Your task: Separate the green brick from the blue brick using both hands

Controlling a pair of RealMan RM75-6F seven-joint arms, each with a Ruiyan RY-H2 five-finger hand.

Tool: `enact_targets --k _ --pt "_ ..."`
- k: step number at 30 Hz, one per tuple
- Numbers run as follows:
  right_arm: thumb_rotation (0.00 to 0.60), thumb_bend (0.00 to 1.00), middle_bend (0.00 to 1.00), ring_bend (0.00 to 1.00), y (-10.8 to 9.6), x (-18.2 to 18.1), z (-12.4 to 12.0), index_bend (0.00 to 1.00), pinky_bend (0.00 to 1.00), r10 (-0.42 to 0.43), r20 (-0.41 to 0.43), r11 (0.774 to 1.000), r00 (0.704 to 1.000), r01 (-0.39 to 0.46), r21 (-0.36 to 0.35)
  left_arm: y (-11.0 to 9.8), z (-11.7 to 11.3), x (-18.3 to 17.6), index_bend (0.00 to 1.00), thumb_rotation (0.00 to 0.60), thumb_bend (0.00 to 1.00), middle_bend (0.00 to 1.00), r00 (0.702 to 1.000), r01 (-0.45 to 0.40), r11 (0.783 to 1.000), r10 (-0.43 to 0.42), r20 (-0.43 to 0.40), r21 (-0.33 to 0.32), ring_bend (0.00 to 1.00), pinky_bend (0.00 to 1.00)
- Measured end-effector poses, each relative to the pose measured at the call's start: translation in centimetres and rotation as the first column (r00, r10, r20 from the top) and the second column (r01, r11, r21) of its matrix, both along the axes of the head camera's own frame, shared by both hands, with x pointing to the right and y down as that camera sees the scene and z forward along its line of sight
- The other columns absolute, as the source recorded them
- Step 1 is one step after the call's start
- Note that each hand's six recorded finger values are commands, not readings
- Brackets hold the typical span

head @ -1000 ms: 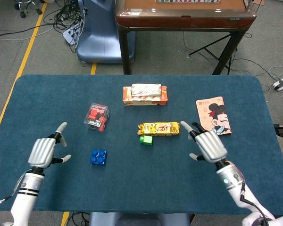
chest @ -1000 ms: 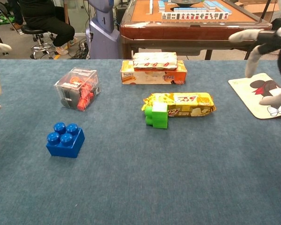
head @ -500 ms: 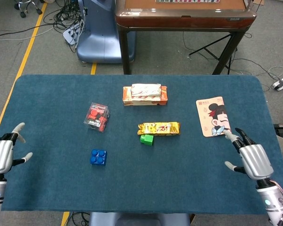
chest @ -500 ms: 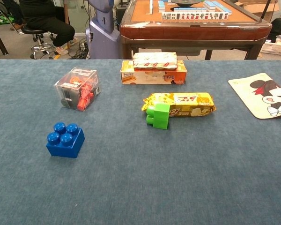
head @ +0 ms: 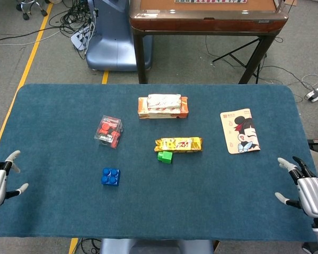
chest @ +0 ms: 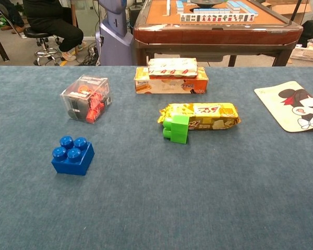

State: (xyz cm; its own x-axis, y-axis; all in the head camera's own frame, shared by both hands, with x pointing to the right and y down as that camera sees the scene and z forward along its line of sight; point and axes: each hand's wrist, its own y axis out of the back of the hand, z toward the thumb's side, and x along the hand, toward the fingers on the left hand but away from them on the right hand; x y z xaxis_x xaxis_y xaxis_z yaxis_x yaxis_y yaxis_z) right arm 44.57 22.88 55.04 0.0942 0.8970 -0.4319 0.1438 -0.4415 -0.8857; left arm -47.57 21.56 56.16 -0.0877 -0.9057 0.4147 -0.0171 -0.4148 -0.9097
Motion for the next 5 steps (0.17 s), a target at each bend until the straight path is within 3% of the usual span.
enact_targets --k 5 --pt "0.600 0.00 0.29 0.29 -0.16 -0.10 0.41 0.19 0.42 -0.004 0.003 1.000 1.000 0.004 -0.014 0.34 0.31 0.21 0.18 0.600 0.00 0.46 1.000 -0.003 1.000 0.002 -0.002 -0.018 0.36 0.49"
